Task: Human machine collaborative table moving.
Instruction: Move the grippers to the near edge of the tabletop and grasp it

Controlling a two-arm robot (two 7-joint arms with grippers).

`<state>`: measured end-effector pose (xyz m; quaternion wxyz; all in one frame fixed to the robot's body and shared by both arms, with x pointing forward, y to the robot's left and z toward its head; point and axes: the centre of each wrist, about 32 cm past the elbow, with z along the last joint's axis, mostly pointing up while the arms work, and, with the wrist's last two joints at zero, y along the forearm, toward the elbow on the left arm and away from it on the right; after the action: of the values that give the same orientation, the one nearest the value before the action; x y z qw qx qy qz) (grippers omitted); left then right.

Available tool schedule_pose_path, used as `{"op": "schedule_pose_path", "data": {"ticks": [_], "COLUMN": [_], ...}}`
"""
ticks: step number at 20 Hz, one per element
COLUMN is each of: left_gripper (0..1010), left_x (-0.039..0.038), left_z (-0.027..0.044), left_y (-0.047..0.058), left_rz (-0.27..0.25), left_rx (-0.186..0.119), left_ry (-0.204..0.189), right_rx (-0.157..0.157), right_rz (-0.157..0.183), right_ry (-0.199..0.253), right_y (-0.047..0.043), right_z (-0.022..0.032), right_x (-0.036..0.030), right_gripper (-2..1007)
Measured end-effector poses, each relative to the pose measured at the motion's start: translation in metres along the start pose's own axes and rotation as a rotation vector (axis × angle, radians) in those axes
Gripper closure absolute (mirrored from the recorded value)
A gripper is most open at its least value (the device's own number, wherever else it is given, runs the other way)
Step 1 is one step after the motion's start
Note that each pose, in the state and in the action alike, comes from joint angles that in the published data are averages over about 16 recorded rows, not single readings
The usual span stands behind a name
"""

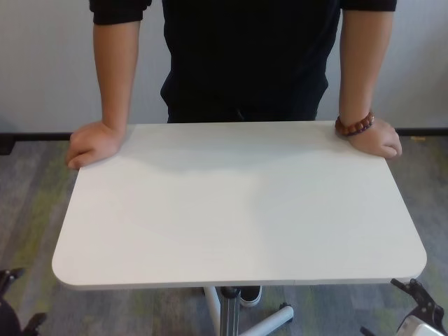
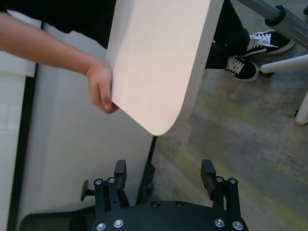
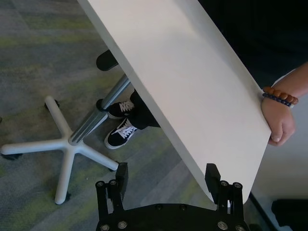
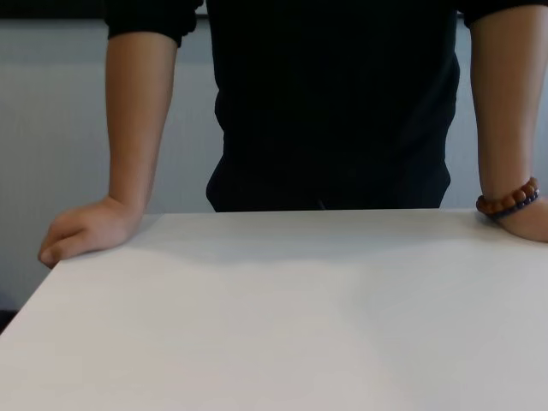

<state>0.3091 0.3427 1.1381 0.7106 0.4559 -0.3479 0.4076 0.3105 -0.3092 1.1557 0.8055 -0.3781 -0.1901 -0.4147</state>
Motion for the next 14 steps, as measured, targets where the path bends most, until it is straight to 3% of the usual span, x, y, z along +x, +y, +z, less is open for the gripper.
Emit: {"op": "schedule_pose_path", "data": {"ticks": [7,14], "left_gripper": [9,9], "left_x": [-0.0114,-0.0203], "left_z": [0.0178,0.0307], "left_y": [-0.012,-0.024], "left_rz": [0.016,0.023], "left_rx": [-0.001,-0.016], "left_ry": [-0.064,-0.070], "right_rx": [-0.005,-0.006], "right_rz": [-0.014,-0.024], "right_ry": [-0.020,-0.037], "right_y": [0.0029,0.0073], "right_z": [0.0015,0.0024], "right_x": [-0.0011,-0.0020], "right_gripper": [0,0]}}
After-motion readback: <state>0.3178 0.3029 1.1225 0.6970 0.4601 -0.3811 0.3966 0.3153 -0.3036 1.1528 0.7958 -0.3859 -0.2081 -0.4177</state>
